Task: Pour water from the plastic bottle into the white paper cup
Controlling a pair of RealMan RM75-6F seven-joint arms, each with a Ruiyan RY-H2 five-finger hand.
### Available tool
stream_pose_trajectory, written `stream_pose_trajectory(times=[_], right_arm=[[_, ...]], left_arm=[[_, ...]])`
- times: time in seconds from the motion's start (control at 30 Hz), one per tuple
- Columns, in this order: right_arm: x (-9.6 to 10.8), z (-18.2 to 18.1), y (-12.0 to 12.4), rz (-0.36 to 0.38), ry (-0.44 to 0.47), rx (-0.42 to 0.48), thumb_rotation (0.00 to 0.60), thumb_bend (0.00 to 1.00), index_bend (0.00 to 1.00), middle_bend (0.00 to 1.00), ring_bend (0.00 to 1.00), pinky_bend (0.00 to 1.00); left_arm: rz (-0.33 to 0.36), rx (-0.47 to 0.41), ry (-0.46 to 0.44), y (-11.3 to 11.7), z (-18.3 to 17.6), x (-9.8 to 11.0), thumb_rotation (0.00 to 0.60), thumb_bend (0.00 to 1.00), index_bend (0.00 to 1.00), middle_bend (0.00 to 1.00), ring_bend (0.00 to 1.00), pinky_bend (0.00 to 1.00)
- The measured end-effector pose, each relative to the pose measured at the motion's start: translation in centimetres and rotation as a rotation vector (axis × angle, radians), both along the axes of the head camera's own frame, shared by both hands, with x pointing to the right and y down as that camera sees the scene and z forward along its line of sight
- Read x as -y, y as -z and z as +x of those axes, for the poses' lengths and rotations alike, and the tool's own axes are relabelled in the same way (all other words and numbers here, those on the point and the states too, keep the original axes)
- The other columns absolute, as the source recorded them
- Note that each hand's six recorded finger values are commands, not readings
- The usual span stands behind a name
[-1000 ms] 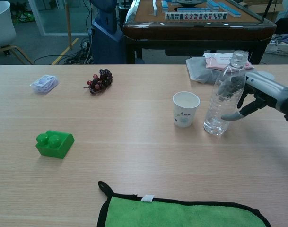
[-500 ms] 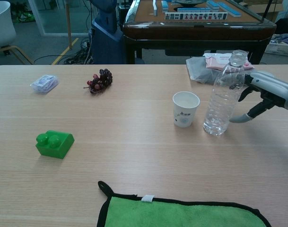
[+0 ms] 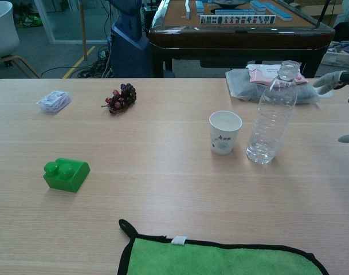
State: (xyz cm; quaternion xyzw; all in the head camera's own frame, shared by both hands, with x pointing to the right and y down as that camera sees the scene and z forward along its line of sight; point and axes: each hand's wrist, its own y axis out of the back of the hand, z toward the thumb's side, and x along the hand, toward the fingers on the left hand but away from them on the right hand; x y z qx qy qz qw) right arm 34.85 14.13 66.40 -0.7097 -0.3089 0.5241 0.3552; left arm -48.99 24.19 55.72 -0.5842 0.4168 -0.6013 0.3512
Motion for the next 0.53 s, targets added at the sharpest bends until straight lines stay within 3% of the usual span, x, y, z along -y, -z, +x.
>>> stream_pose_trajectory(times=[0.13, 0.33, 0.53], right_arm=[[-1.8, 1.7, 3.0, 0.033, -0.002, -0.077, 0.6, 0.0, 0.16, 0.22, 0.14, 0.31], [-5.0, 2.2, 5.6, 0.06, 0.004, -0.085, 0.6, 0.0, 0.16, 0.22, 0.14, 0.31], [-6.3, 2.1, 7.9, 0.089, 0.014, -0.067, 0.6, 0.0, 0.16, 0.24, 0.14, 0.31]], left_arm=[[0.004, 0.005, -0.01, -0.1, 0.2, -0.1, 0.6, 0.32, 0.32, 0.35, 0.38, 0.55], [0.008, 0.006, -0.022, 0.0, 0.5, -0.2, 0.6, 0.32, 0.32, 0.35, 0.38, 0.55], [0.004, -0.002, -0.024, 0.0, 0.6, -0.2, 0.6, 0.32, 0.32, 0.35, 0.38, 0.55]])
